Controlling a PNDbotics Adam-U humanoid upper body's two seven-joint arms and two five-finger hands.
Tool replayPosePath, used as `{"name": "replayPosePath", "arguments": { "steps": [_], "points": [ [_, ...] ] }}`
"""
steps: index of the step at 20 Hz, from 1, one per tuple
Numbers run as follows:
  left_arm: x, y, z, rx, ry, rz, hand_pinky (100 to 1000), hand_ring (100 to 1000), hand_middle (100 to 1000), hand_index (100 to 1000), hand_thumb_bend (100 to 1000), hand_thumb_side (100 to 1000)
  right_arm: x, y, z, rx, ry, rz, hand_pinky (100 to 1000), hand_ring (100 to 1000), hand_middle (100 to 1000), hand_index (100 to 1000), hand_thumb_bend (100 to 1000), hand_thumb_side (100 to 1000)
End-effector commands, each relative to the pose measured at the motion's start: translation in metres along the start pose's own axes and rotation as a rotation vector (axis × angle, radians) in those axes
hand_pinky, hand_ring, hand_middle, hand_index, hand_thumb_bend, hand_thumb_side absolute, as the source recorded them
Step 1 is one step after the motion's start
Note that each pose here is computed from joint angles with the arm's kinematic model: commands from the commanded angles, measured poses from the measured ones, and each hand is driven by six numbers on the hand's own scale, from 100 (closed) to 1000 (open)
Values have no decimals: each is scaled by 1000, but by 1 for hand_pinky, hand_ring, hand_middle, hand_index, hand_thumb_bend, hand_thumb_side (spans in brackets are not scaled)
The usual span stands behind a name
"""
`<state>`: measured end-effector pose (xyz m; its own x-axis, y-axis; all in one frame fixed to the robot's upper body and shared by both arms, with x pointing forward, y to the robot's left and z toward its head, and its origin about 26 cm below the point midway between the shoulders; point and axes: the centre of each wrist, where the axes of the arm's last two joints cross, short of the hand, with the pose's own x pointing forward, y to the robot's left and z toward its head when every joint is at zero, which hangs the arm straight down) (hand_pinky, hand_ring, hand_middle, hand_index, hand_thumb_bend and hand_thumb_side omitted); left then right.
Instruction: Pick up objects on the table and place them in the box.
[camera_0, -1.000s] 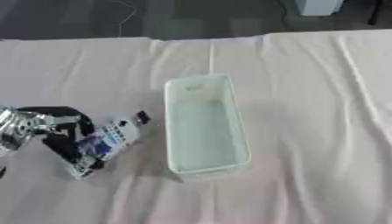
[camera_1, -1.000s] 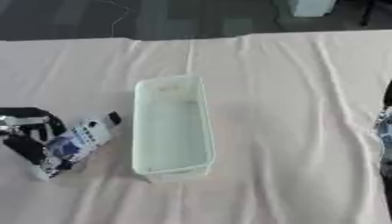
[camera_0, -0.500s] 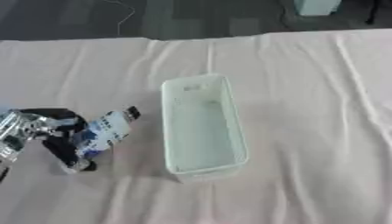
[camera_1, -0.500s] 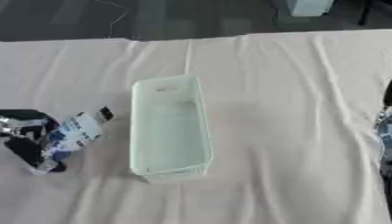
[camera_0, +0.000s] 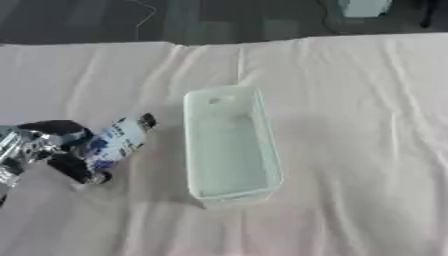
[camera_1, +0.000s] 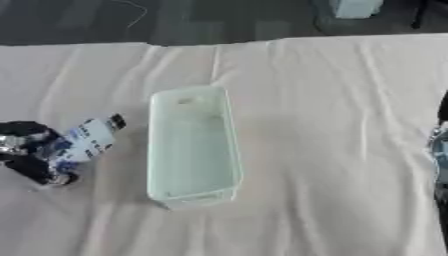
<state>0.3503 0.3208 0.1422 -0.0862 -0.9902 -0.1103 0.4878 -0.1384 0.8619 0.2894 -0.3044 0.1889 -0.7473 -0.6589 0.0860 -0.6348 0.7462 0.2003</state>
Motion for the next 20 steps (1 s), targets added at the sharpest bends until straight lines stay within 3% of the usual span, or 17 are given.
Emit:
{"name": "replayPosePath", "arguments": {
  "steps": [1,4,6,7,8,15,20],
  "points": [
    [-11,16,13,87,20,-17,100,119,219,272,100,507,2,2,-6,101,-72,35,159,317,408,532,100,1000],
    [-8,27,25,136,-7,-13,100,100,100,201,100,494,3,1,-5,103,-69,40,158,317,408,532,100,1000],
    [-5,37,35,191,-29,-14,100,100,100,192,100,490,3,1,-4,103,-68,42,158,317,408,532,100,1000],
    [-2,43,42,224,-46,-15,100,100,100,189,100,584,3,1,-4,104,-67,44,158,317,408,532,100,1000],
    [0,48,48,251,-60,-13,100,100,100,188,100,487,4,1,-3,104,-66,45,158,317,408,533,100,1000],
    [23,83,98,477,-204,26,100,100,100,181,100,494,5,1,-2,106,-59,50,158,317,408,532,100,1000],
    [34,92,110,536,-316,23,100,100,100,183,100,494,5,1,-2,108,-55,49,158,317,408,532,100,1000]
  ]
}}
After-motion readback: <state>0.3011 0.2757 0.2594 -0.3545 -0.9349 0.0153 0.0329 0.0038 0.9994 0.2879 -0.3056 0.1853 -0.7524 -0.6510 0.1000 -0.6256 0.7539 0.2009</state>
